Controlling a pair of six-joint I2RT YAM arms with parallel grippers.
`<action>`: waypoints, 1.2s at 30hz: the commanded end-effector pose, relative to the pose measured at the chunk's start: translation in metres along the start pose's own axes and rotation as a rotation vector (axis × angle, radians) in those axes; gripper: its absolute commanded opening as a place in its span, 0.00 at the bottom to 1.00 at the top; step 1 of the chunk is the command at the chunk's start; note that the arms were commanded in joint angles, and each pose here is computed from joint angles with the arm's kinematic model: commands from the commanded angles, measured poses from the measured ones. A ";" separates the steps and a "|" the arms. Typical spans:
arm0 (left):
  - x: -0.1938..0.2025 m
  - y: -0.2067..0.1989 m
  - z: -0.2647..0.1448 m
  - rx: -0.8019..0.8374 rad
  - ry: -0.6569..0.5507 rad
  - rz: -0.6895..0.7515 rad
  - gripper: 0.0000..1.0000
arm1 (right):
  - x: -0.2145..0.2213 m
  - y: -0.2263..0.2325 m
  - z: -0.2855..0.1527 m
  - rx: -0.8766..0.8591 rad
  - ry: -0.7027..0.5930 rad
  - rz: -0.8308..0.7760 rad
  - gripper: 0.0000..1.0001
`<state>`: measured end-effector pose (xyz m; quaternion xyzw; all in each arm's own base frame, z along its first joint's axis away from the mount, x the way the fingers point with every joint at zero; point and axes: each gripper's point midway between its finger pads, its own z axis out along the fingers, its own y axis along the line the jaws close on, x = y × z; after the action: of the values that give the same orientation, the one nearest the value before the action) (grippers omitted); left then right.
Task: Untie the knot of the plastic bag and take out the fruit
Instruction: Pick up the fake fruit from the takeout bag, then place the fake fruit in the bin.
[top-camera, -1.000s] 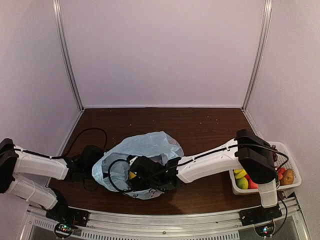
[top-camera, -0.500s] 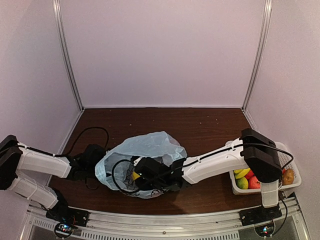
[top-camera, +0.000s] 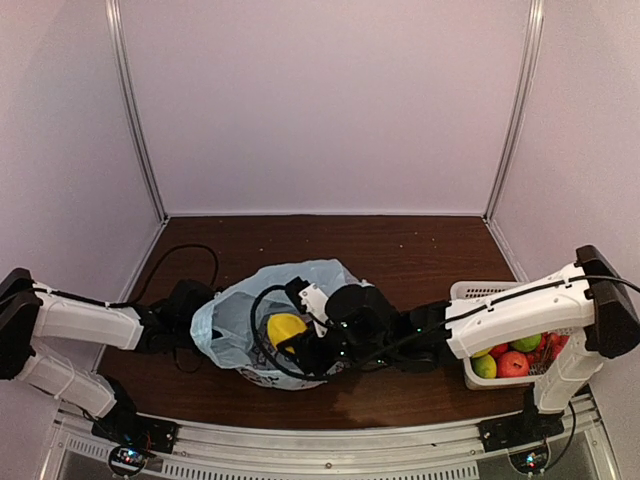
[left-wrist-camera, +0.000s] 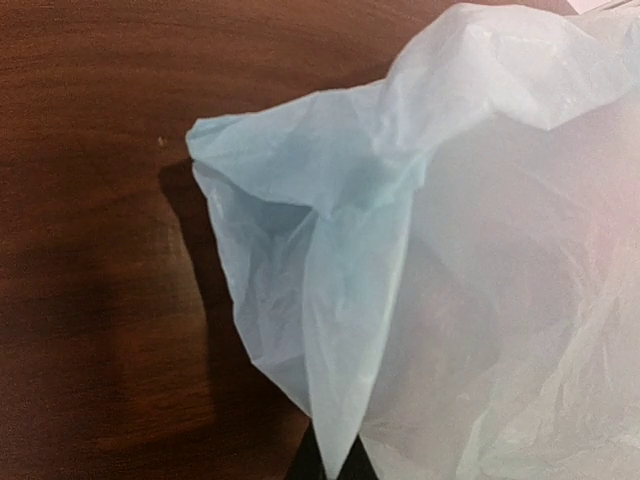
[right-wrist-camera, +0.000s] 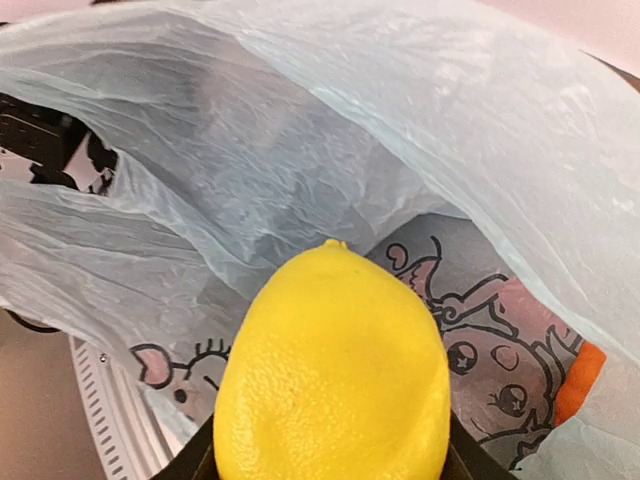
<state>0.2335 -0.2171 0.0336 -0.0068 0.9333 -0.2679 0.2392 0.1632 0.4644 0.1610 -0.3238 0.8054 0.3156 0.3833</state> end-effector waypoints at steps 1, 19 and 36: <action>-0.013 -0.004 0.002 -0.006 -0.032 0.013 0.00 | -0.033 0.016 -0.032 -0.078 -0.116 0.018 0.32; -0.023 0.001 -0.014 -0.026 -0.063 0.027 0.13 | -0.054 -0.163 -0.201 0.606 -0.245 0.168 0.30; -0.038 0.015 -0.063 -0.074 -0.135 0.020 0.55 | 0.074 -0.313 -0.332 1.112 -0.131 0.705 0.28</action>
<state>0.2379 -0.1778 0.0796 -0.0215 0.9250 -0.2422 0.2921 0.2554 0.0312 0.2118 0.1750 0.8693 -0.0102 0.4621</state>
